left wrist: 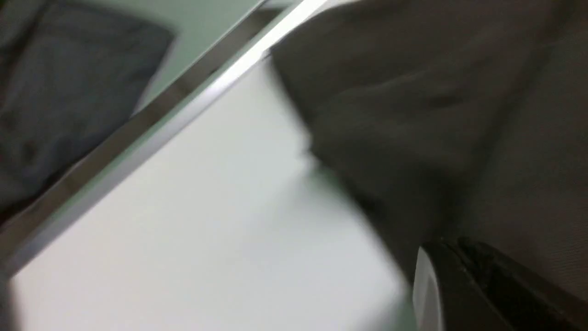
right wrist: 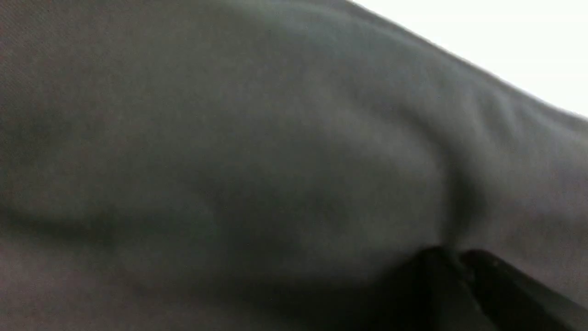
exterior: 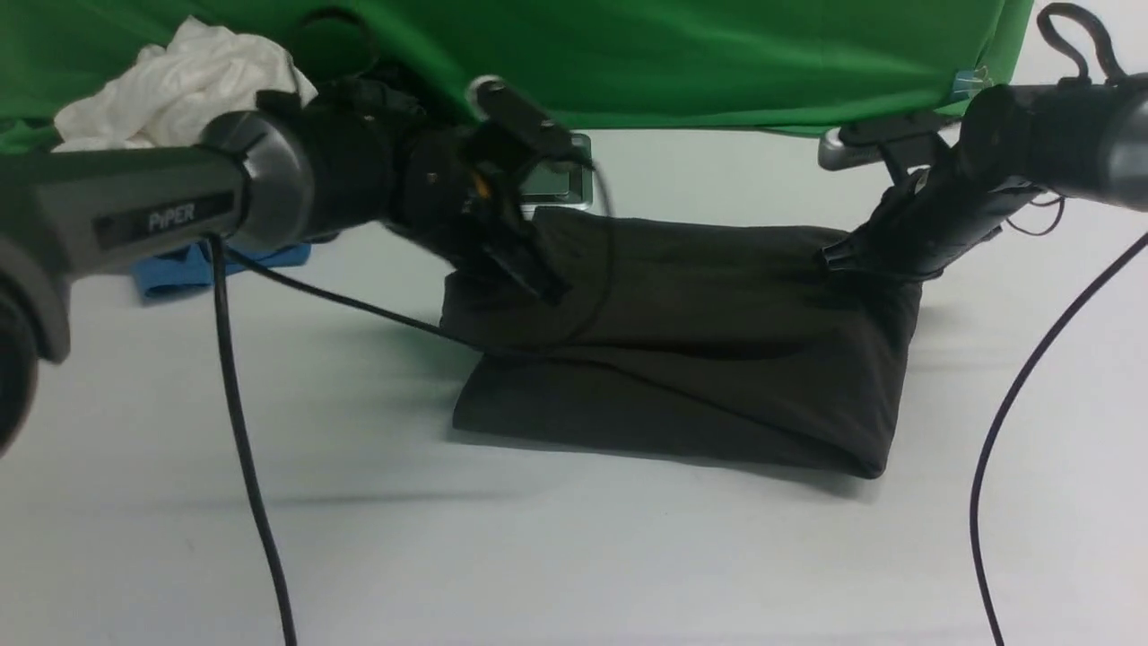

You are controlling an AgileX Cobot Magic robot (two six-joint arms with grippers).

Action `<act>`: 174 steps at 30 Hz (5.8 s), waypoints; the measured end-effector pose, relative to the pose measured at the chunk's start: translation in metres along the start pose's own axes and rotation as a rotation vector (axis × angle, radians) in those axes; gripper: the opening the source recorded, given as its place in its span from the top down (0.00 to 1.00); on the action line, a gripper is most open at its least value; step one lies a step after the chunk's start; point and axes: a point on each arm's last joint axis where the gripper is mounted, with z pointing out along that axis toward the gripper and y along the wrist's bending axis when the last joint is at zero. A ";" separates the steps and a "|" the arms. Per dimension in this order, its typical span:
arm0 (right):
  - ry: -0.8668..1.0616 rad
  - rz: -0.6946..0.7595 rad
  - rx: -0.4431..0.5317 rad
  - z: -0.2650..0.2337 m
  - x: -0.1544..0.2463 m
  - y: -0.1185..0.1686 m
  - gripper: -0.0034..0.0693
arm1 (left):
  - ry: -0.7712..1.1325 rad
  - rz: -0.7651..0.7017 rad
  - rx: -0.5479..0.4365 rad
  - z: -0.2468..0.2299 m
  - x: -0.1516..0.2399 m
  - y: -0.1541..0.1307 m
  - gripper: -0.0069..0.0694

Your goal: Fold a long-sleeved shirt on a white desktop.

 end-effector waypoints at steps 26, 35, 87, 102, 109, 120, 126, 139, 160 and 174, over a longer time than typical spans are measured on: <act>0.056 -0.055 -0.051 -0.088 -0.026 0.017 0.78 | -0.312 -0.209 -0.059 -0.192 0.022 0.018 0.89; 0.275 -0.025 -0.098 -0.052 0.035 0.037 0.79 | -0.344 -0.254 0.002 -0.243 0.124 -0.048 0.89; -0.107 -0.785 -0.169 -0.073 0.023 0.184 0.83 | -0.339 -0.234 0.016 -0.256 0.153 -0.064 0.89; -0.059 -0.780 -0.180 -0.078 0.027 0.185 0.55 | -0.334 -0.237 0.022 -0.256 0.154 -0.064 0.89; -0.053 -0.781 -0.181 -0.079 0.028 0.185 0.60 | -0.334 -0.236 0.023 -0.256 0.154 -0.064 0.89; -0.016 -0.754 -0.199 -0.060 0.032 0.188 0.54 | -0.332 -0.236 0.026 -0.256 0.154 -0.064 0.89; -0.017 -0.761 -0.199 -0.060 0.032 0.188 0.74 | -0.332 -0.236 0.026 -0.256 0.154 -0.064 0.89; 0.010 -0.812 -0.209 -0.095 0.034 0.183 0.88 | -0.339 -0.231 0.024 -0.258 0.154 -0.065 0.89; 0.029 -0.685 -0.183 -0.130 0.019 0.181 0.23 | -0.340 -0.234 0.027 -0.258 0.154 -0.065 0.89; -0.048 -0.284 -0.089 -0.259 0.072 0.135 0.88 | -0.774 -0.142 -0.040 -0.343 0.182 -0.090 0.89</act>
